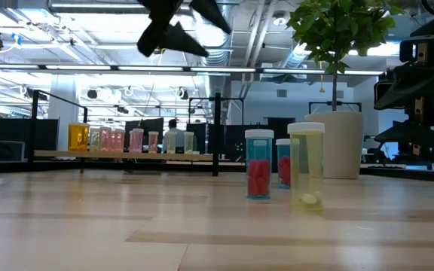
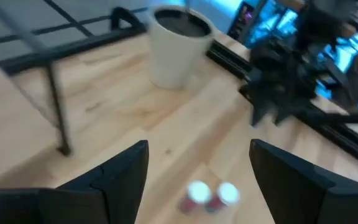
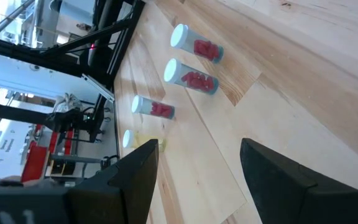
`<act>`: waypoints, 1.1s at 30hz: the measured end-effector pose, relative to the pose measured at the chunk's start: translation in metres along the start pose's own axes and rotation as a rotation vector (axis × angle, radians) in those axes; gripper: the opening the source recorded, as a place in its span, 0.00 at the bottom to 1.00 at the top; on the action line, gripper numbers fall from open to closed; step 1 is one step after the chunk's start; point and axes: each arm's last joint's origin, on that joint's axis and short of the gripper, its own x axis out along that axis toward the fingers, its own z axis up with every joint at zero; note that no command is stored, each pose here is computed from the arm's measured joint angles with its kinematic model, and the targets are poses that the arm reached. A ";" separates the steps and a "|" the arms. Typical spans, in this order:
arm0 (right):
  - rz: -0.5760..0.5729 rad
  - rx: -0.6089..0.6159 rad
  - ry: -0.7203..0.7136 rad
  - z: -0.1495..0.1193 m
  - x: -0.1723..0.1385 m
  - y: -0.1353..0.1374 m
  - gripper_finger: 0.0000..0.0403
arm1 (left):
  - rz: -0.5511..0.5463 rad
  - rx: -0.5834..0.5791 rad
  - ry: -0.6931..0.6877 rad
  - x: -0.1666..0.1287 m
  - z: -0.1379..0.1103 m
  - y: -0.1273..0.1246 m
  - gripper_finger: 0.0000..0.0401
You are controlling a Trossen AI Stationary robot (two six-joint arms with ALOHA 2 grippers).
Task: Pick and place medicine bottles onto shelf by color
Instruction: Put the blue pill bottle on the shelf
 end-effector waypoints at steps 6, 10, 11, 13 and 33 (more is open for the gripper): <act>-0.001 0.000 0.000 0.000 0.000 0.000 0.62 | 0.009 -0.016 0.091 0.007 -0.013 -0.032 0.66; 0.000 0.000 0.000 0.000 0.000 0.000 0.62 | 0.007 -0.029 0.154 0.012 -0.015 -0.049 0.66; 0.000 0.000 0.000 0.000 0.000 0.000 0.62 | 0.011 -0.022 0.183 0.012 -0.016 -0.052 0.66; 0.000 0.000 0.000 0.000 0.000 0.000 0.62 | 0.001 -0.038 0.235 0.015 -0.015 -0.059 0.66; 0.000 0.000 0.000 0.000 0.000 0.000 0.62 | 0.172 -0.260 0.762 0.066 -0.061 -0.072 0.66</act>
